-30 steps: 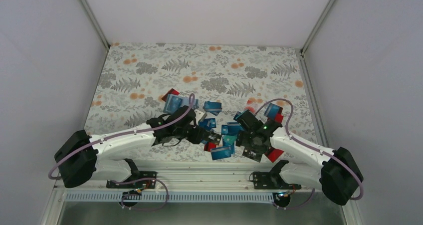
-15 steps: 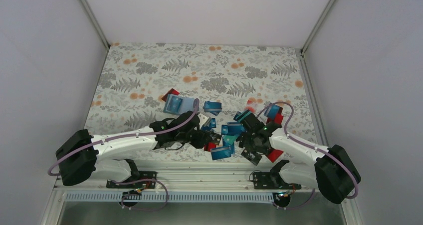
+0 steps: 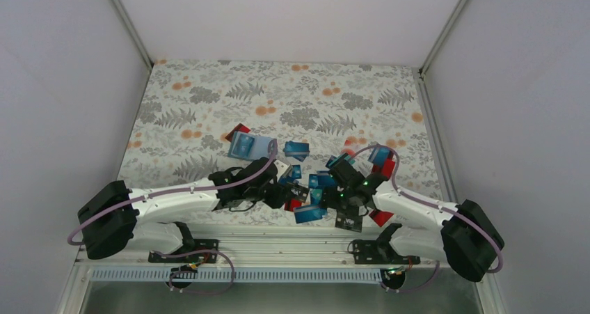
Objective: Put the credit cards into the card holder
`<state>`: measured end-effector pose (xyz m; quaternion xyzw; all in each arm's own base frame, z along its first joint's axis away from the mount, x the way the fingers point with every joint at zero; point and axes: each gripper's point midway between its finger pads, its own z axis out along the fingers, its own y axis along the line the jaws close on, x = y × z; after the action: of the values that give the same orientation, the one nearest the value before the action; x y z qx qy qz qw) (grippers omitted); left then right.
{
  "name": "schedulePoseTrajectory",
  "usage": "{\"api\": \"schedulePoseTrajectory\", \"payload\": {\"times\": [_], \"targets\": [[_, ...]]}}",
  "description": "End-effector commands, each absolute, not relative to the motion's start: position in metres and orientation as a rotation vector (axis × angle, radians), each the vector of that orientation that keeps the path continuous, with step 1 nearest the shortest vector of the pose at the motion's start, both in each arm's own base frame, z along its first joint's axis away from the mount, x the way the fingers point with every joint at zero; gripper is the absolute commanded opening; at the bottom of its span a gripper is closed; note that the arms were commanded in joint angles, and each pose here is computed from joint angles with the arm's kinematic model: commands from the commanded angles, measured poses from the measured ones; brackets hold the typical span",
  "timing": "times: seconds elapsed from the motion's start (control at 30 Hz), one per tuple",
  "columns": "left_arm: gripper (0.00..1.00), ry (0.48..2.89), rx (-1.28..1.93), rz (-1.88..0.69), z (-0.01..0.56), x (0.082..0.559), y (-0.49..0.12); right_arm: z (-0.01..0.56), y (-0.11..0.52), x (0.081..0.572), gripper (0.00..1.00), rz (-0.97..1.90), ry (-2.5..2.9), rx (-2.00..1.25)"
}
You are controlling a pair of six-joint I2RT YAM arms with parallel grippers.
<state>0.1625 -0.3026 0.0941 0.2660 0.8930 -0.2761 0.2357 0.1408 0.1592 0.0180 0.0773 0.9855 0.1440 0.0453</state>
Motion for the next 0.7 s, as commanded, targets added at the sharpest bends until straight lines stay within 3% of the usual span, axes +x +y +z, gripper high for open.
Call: {"api": "schedulePoseTrajectory", "payload": {"times": [0.0,0.17,0.4,0.43,0.5,0.67], "targets": [[0.47,2.427,0.713,-0.744,0.097,0.165,-0.302,0.004,0.172,0.098,0.76,0.540,3.189,0.253],[0.47,2.419,0.714,-0.751,0.098,0.166,-0.304,0.015,0.165,0.110,0.79,0.454,3.130,0.268],[0.47,2.391,0.724,-0.777,0.107,0.168,-0.310,0.038,0.118,0.125,0.90,0.201,3.022,0.504],[0.47,2.388,0.726,-0.775,0.108,0.168,-0.310,0.041,0.117,0.125,0.90,0.223,3.018,0.515],[0.47,2.384,0.726,-0.774,0.109,0.168,-0.309,0.045,0.119,0.127,0.99,0.274,2.994,0.515],[0.47,2.376,0.725,-0.774,0.111,0.168,-0.308,0.046,0.116,0.128,1.00,0.250,3.021,0.550]]}}
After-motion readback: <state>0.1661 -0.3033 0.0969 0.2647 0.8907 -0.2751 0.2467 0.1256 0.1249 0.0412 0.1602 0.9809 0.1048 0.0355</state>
